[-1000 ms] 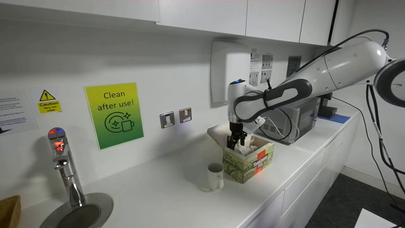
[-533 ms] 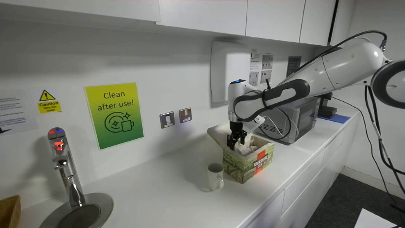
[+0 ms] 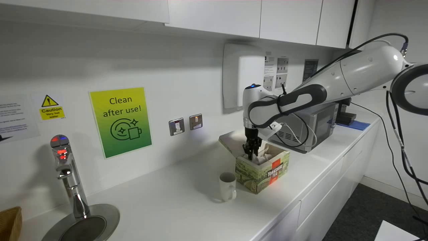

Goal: Remove the teabag from the green box and put it in the white mug on the left

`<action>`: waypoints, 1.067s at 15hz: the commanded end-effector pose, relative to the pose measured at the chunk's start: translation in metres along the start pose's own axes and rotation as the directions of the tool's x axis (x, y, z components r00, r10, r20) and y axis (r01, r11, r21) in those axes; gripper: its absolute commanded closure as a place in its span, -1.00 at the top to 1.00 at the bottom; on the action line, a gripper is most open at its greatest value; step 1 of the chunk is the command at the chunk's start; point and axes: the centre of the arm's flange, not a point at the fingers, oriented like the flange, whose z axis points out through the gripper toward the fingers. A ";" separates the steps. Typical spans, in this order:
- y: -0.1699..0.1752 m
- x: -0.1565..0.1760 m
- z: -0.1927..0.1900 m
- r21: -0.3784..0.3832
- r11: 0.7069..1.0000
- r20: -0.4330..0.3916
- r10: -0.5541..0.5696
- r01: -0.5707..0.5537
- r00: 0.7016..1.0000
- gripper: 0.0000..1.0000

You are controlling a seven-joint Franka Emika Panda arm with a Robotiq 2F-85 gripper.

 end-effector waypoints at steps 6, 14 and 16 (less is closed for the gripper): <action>0.003 0.005 -0.009 -0.002 1.000 0.010 0.022 -0.022 1.000 -1.00; -0.006 -0.014 -0.038 -0.023 1.000 -0.031 0.003 -0.003 1.000 -0.99; -0.008 -0.016 -0.047 -0.026 1.000 -0.044 -0.002 0.001 0.999 -0.99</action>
